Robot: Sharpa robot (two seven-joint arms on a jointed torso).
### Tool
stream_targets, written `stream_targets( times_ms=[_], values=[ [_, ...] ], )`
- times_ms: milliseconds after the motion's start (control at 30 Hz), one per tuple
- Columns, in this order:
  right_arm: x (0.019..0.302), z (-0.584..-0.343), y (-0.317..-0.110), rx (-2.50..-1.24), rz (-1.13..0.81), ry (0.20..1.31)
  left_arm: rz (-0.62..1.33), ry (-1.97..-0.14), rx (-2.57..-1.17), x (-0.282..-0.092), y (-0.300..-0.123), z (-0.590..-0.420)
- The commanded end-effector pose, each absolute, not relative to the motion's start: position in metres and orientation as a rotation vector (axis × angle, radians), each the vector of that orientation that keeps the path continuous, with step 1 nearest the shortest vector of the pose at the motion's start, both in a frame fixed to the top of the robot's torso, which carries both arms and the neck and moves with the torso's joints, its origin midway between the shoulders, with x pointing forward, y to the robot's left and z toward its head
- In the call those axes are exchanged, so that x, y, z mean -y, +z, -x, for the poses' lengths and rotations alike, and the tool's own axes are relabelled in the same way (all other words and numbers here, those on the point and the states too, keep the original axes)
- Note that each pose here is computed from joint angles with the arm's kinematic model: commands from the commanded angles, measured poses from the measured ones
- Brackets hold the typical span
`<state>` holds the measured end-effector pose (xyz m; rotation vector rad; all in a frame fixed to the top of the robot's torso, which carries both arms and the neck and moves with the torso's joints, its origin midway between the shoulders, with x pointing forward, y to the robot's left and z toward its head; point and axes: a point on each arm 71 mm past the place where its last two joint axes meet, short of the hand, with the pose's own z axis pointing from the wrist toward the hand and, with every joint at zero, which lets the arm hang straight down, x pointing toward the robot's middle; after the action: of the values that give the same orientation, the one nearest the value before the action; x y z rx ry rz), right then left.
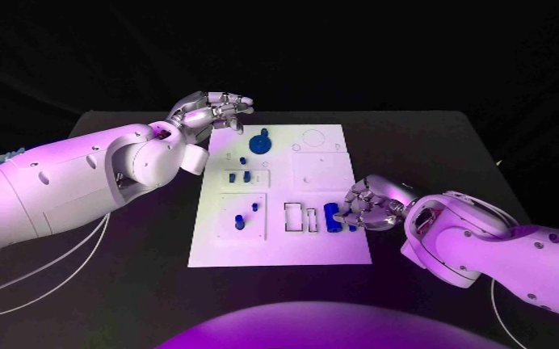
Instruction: Assemble the parts on the task board
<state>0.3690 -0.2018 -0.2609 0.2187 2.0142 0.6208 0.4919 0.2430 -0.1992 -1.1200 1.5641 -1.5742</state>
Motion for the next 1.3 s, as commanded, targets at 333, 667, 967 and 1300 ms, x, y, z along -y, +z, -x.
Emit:
stream_targets(
  times_ms=[333,667,967,1300],
  values=[
    [0.191,-0.372,-0.270,-1.995,-0.129,0.553,1.108,-1.600,-1.576,-0.240,-0.198,-0.490],
    [0.186,-0.375,-0.279,-2.031,-0.092,0.521,1.109,-1.600,-1.576,-0.241,-0.198,-0.490],
    [0.179,-0.373,-0.289,-2.074,-0.054,0.499,1.109,-1.604,-1.586,-0.241,-0.199,-0.490],
    [0.176,-0.372,-0.289,-2.044,-0.102,0.525,1.109,-1.603,-1.588,-0.241,-0.199,-0.489]
  ],
)
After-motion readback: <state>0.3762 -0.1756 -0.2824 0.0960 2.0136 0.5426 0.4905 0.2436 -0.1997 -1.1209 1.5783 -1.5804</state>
